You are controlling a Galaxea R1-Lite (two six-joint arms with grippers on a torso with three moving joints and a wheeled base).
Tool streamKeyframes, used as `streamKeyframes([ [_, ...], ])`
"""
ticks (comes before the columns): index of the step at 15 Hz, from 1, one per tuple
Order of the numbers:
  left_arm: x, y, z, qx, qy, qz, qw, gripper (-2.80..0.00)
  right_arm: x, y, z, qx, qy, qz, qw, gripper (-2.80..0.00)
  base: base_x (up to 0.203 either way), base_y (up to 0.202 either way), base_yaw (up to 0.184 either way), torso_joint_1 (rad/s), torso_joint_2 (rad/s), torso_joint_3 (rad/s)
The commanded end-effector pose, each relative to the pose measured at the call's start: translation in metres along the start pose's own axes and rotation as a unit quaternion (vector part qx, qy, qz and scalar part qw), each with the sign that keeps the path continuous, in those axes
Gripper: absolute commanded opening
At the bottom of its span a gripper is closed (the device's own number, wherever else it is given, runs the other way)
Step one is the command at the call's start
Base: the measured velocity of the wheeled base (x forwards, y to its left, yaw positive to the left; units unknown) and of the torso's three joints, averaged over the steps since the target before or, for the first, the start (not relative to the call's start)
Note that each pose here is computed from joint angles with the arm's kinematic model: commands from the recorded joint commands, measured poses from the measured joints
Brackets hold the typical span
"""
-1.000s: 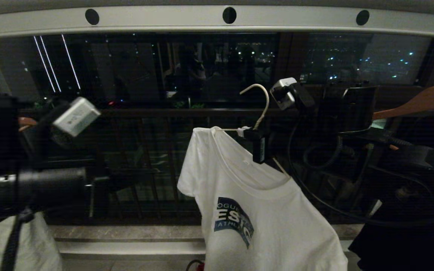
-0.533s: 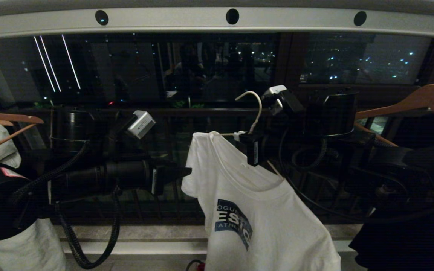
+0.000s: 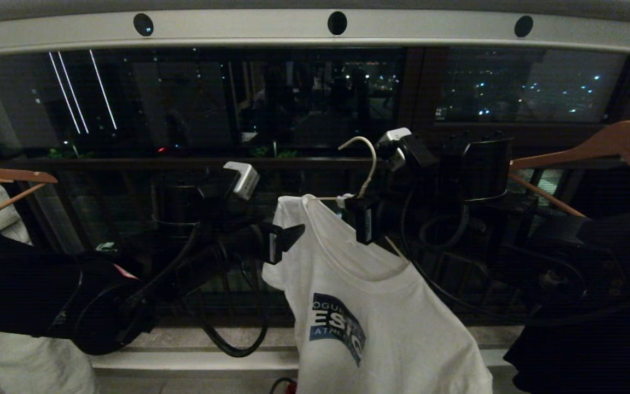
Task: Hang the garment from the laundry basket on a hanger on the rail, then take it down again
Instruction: Take the clothes off the clothes rack
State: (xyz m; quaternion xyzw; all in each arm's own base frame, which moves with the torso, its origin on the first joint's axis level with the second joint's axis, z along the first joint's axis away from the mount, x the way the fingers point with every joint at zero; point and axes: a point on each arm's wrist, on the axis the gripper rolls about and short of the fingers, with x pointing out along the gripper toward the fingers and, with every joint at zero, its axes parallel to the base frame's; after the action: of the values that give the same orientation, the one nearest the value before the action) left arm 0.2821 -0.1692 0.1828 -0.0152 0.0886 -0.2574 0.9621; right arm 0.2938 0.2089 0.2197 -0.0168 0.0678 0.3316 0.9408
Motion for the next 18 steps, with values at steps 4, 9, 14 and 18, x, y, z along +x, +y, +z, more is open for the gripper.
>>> streamKeyframes([
  [4,0.017,-0.001,-0.013,-0.013,0.016,0.019,0.9996,0.0,-0.002,0.007,0.001,-0.001,-0.003,0.009,1.0,-2.8,0.0,0.0,0.0,0.0,0.0,0.0],
  [9,0.027,0.0,-0.009,-0.032,-0.026,0.047,0.9981,0.0,-0.004,0.012,0.003,-0.003,-0.006,0.013,1.0,-2.8,0.0,0.0,0.0,0.0,0.0,0.0],
  [14,0.032,0.001,-0.014,-0.033,-0.02,0.048,0.9981,0.0,-0.004,0.017,0.003,-0.003,-0.005,0.016,1.0,-2.8,0.0,0.0,0.0,0.0,0.0,0.0],
  [18,0.034,0.009,-0.015,-0.029,-0.019,0.062,0.9975,0.0,-0.006,0.017,0.004,-0.003,-0.007,0.016,1.0,-2.8,0.0,0.0,0.0,0.0,0.0,0.0],
])
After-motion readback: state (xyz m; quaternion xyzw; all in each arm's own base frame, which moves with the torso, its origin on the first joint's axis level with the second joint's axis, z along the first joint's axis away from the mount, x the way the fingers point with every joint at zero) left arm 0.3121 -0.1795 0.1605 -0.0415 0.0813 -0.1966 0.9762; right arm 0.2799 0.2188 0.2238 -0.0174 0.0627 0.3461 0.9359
